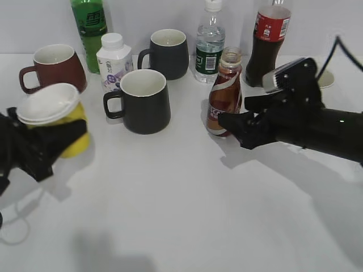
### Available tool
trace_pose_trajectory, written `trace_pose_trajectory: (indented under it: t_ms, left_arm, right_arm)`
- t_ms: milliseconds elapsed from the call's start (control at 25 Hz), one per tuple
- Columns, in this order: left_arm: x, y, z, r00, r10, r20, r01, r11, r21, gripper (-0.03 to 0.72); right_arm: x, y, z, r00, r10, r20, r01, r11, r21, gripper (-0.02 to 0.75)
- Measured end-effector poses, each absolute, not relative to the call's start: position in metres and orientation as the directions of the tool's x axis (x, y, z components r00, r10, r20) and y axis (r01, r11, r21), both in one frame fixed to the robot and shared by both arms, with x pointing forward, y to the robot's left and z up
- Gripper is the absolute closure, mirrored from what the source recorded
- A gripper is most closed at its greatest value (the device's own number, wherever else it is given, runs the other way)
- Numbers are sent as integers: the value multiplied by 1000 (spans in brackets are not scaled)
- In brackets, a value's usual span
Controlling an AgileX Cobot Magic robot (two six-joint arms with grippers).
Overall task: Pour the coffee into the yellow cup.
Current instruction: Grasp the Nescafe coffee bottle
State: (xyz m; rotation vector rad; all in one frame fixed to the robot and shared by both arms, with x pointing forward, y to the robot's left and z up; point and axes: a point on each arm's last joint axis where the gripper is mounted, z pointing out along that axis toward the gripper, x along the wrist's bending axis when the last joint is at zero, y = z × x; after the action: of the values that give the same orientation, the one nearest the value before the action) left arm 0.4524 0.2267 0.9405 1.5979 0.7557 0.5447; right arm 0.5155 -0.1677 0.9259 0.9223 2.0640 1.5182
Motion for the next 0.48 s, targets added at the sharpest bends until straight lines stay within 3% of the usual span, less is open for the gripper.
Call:
trace_pose_trajectory:
  t_ms: [280, 480]
  left_arm:
    - [436, 190, 940, 802, 594, -65, 156, -103, 982, 309]
    - [439, 165, 942, 847, 531, -13, 144, -207, 968, 309]
  right_arm:
    - [544, -158, 913, -700, 712, 58, 257, 175, 951, 149]
    - [563, -151, 906, -705, 708, 40, 233, 178, 956, 149]
